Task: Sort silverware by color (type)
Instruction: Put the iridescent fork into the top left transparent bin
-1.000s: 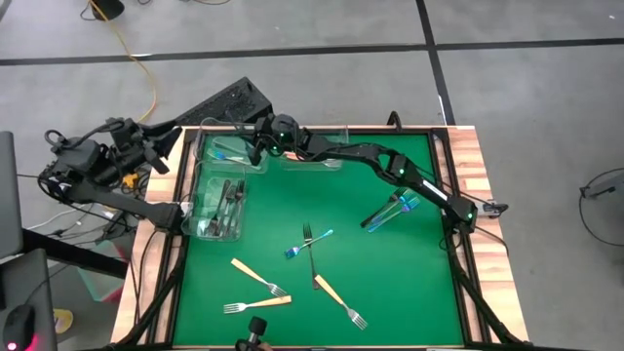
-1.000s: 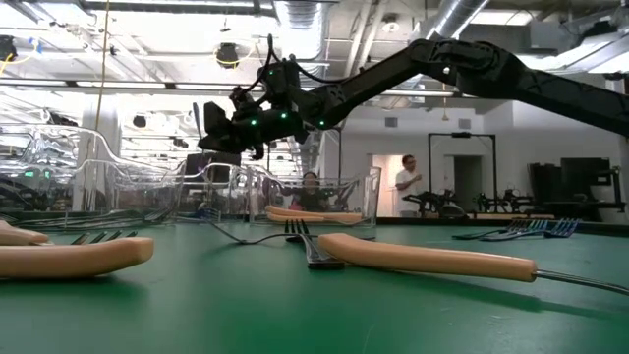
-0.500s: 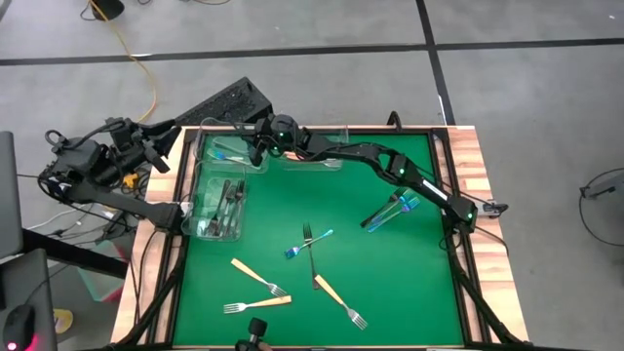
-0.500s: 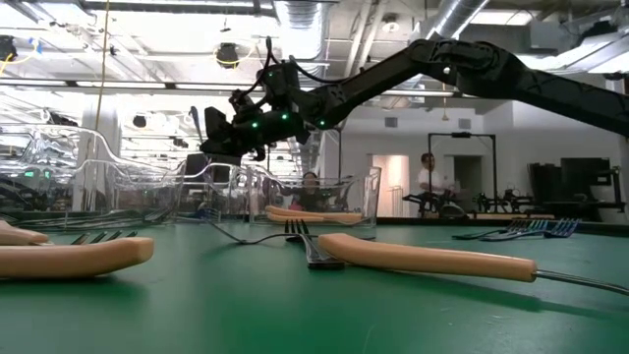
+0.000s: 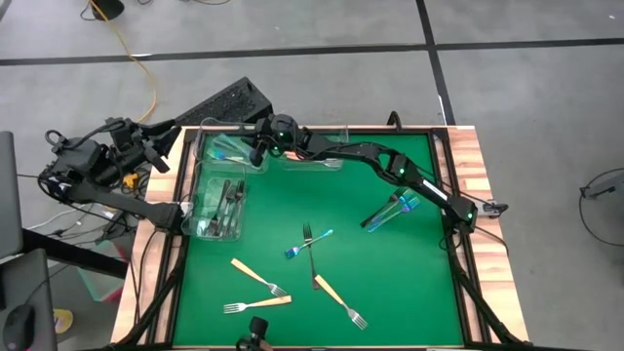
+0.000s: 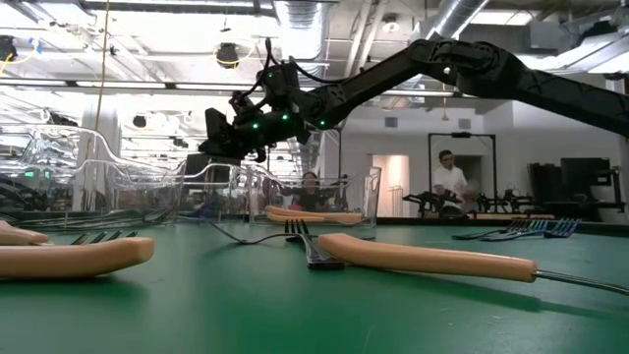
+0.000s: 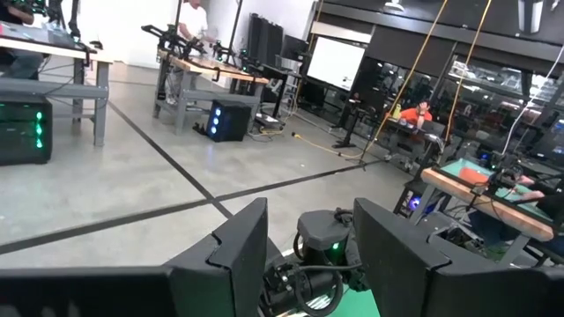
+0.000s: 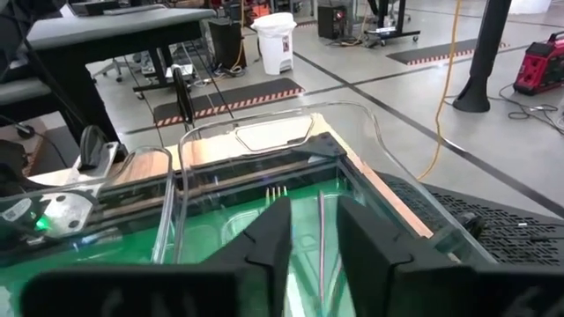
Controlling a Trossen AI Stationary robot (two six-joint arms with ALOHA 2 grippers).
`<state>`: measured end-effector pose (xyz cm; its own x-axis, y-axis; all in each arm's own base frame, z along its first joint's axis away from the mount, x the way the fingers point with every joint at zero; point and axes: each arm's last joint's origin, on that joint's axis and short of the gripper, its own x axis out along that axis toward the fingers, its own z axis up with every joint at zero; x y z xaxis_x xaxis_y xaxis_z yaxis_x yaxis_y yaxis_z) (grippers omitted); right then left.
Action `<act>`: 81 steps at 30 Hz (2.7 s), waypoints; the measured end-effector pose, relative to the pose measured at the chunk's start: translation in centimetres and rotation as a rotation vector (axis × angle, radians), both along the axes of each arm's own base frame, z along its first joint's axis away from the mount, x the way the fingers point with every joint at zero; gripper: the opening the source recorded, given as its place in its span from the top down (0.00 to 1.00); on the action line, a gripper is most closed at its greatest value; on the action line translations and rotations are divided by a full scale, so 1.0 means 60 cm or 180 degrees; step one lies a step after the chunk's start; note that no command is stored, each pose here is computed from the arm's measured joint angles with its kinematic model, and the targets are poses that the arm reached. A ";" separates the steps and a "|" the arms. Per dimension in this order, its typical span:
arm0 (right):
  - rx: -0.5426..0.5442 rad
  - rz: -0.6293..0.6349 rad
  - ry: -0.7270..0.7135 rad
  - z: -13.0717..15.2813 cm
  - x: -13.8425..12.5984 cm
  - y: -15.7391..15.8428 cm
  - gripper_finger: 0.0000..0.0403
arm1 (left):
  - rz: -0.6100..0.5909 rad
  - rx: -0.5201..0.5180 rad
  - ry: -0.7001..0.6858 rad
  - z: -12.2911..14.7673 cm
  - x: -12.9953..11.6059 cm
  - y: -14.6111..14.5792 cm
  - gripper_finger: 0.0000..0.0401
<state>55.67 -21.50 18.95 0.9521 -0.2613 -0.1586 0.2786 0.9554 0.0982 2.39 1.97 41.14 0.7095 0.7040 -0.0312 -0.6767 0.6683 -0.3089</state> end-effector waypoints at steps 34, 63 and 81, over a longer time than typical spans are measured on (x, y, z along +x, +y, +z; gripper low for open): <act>-0.1192 0.0122 0.0562 0.586 -0.469 0.146 0.56 | -0.0719 0.0243 0.0475 -0.003 0.076 -0.023 0.62; 0.0703 -0.0322 0.1736 0.282 -0.744 0.304 0.56 | -0.1106 -0.0048 -0.0932 -0.149 0.153 -0.043 0.62; 0.0375 0.0408 0.2557 0.120 -0.621 0.333 0.56 | -0.1173 -0.0335 -0.0991 -0.157 0.172 -0.048 0.62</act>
<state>18.39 -1.51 26.15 0.5579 -0.0973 -0.8242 0.1961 0.9804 0.0170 12.71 -0.89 31.75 0.8977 0.4088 0.1643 -0.2660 0.8001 -0.5376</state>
